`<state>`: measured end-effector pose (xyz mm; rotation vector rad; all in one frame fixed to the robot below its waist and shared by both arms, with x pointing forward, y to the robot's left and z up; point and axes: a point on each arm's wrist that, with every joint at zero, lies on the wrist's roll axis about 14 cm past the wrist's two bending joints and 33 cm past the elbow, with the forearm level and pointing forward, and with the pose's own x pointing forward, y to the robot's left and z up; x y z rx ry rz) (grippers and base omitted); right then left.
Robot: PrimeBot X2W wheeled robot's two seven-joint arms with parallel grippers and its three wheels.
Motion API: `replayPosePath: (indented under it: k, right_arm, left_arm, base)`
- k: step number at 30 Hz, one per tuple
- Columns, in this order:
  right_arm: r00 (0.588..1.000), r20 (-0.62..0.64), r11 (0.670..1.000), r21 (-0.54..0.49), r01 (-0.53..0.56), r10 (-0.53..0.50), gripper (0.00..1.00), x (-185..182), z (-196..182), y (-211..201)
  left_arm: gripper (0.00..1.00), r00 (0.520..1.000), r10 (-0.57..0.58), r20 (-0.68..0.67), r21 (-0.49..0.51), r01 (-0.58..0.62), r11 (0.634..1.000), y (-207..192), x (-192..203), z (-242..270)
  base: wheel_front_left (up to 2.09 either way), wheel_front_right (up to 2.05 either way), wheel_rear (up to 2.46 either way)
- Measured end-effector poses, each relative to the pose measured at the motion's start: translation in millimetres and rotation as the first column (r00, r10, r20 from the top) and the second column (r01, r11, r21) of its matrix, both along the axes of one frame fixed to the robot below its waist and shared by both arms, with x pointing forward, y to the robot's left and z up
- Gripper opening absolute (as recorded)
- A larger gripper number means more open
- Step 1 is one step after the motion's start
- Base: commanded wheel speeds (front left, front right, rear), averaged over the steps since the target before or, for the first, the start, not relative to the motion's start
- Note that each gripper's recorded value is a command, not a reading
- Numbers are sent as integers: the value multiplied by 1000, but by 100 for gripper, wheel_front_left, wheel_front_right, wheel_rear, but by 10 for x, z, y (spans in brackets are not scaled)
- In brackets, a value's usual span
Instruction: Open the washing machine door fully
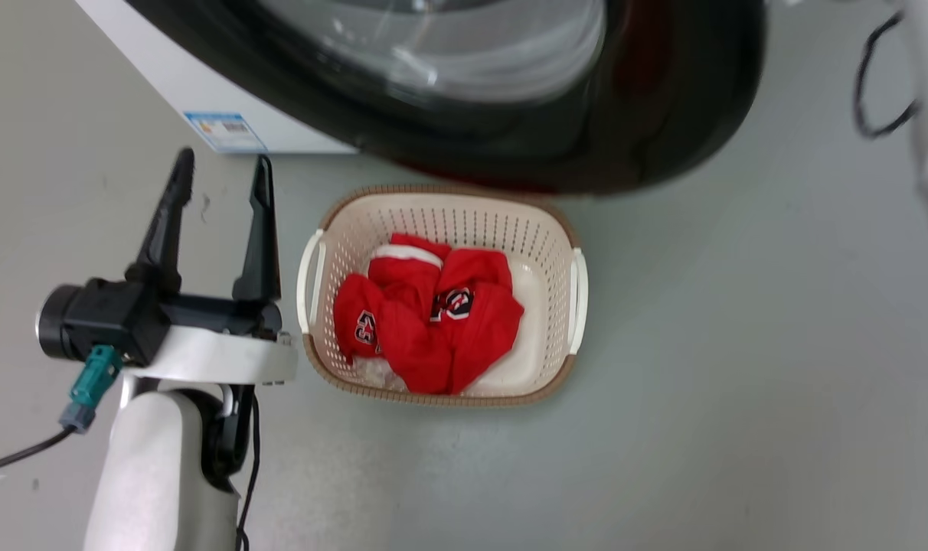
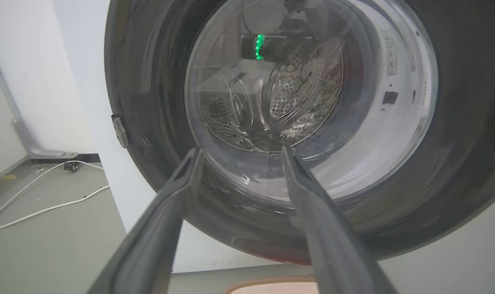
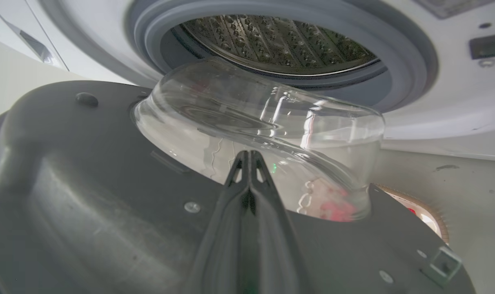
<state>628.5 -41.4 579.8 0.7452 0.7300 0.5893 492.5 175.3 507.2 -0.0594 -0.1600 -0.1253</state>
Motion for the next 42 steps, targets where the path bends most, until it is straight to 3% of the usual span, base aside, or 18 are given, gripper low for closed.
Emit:
replayPosePath:
  k: [7,17,29,36,40,42]
  right_arm:
    - [984,-47,985,32,-170,171,0,-647,-25,255]
    - [938,-33,936,78,-343,346,0,-1467,-10,529]
    - [849,-11,837,173,-519,528,0,-2230,-57,1058]
    - [861,1,839,226,-496,509,0,-2315,-105,1232]
    - [916,53,878,267,-396,397,0,-2178,-48,1204]
    - [953,80,901,312,-303,293,0,-2036,7,1104]
  left_arm:
    - [100,1000,0,7,-1,0,1000,-6,-243,136]
    - [100,999,-7,31,-9,7,1000,-50,-549,319]
    - [100,999,14,37,-11,-13,1000,15,-821,386]
    - [100,999,20,33,-14,-19,1000,32,-865,379]
    - [100,999,22,28,-17,-21,1000,36,-878,363]
    - [100,999,23,26,-20,-22,1000,36,-886,355]
  base:
    - [0,0,0]
    - [0,0,0]
    - [0,0,0]
    - [0,0,0]
    - [0,0,0]
    - [0,0,0]
